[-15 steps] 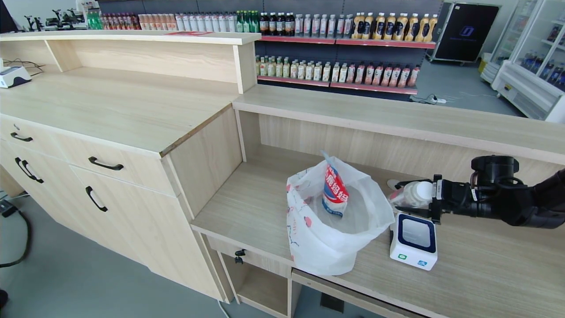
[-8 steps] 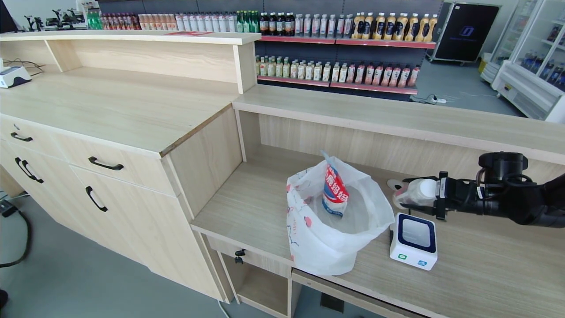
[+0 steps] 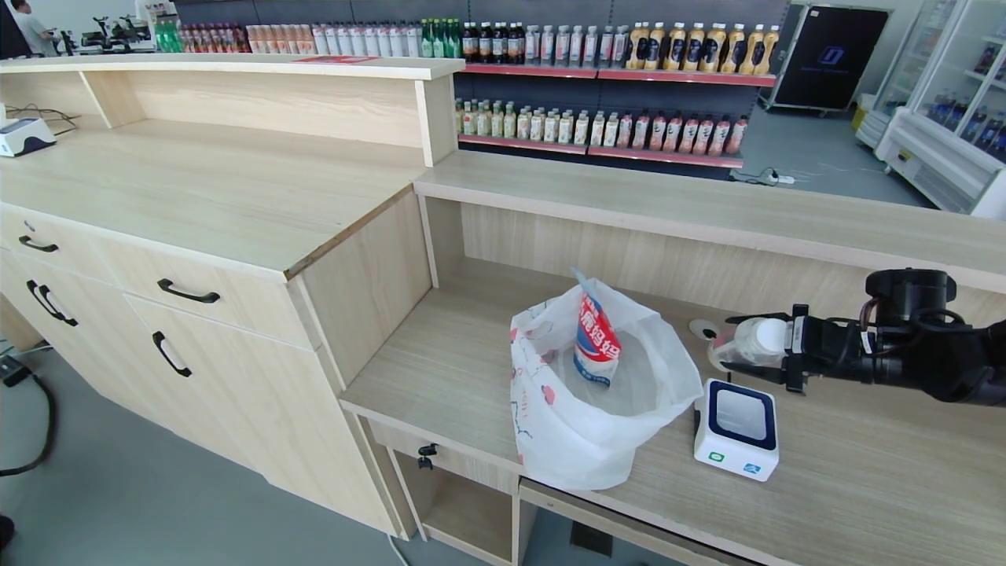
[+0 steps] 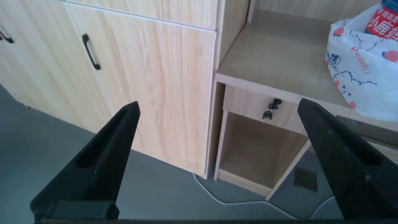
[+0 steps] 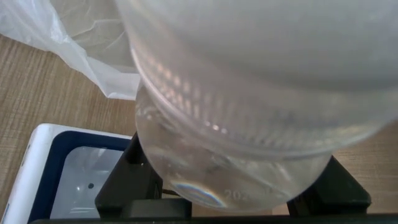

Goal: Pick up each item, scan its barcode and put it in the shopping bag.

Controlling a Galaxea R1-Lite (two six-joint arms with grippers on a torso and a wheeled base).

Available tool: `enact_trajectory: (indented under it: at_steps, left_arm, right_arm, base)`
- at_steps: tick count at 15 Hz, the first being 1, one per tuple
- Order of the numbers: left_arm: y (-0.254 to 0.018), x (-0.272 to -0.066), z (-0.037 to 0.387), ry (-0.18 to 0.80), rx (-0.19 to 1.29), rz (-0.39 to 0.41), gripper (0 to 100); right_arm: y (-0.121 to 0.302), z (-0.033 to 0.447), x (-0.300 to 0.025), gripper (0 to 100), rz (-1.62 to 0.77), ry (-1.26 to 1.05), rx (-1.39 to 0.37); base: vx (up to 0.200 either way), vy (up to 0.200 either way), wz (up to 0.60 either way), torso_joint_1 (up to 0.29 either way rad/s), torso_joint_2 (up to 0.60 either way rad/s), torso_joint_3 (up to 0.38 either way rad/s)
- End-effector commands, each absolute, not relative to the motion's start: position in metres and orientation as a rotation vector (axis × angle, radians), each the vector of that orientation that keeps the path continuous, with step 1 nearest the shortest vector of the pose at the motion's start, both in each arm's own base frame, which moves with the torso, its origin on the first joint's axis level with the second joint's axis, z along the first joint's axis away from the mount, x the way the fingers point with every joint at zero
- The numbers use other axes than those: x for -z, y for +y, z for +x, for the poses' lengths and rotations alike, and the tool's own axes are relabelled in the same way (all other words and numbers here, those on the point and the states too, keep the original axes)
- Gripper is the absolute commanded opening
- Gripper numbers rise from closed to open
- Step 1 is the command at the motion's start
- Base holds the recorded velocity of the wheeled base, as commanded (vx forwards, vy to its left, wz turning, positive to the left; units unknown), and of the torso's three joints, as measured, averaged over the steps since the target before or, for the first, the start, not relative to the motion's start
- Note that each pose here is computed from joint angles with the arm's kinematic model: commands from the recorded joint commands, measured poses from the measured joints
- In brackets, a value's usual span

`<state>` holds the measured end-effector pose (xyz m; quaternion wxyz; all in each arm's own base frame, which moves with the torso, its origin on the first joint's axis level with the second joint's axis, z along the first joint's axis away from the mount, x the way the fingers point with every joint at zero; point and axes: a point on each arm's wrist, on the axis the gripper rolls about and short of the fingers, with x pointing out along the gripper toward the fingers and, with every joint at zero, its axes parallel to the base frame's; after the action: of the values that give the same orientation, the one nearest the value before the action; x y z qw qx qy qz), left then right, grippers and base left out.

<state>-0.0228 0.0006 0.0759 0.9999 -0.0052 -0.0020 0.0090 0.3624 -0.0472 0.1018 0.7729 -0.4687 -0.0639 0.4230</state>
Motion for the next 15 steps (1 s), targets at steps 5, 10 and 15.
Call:
enact_trajectory:
  at_steps: [5, 10, 15]
  left_arm:
    - [0.001, -0.076, -0.023, -0.006, -0.018, -0.011, 100]
    - [0.001, -0.076, -0.023, -0.005, -0.018, -0.011, 100]
    - [0.001, -0.076, -0.023, -0.006, -0.018, -0.011, 100]
  right_arm:
    - [-0.034, 0.255, -0.24, 0, -0.485, 0.08, -0.654]
    - [-0.052, 0.205, -0.244, 0, -0.328, 0.136, -0.328]
    - [-0.056, 0.193, -0.243, 0, -0.356, 0.139, -0.257]
  base:
    - [0.0, 0.0, 0.0, 0.0, 0.0, 0.0]
    - [0.0, 0.0, 0.0, 0.0, 0.0, 0.0]
    - [0.0, 0.0, 0.0, 0.0, 0.0, 0.0]
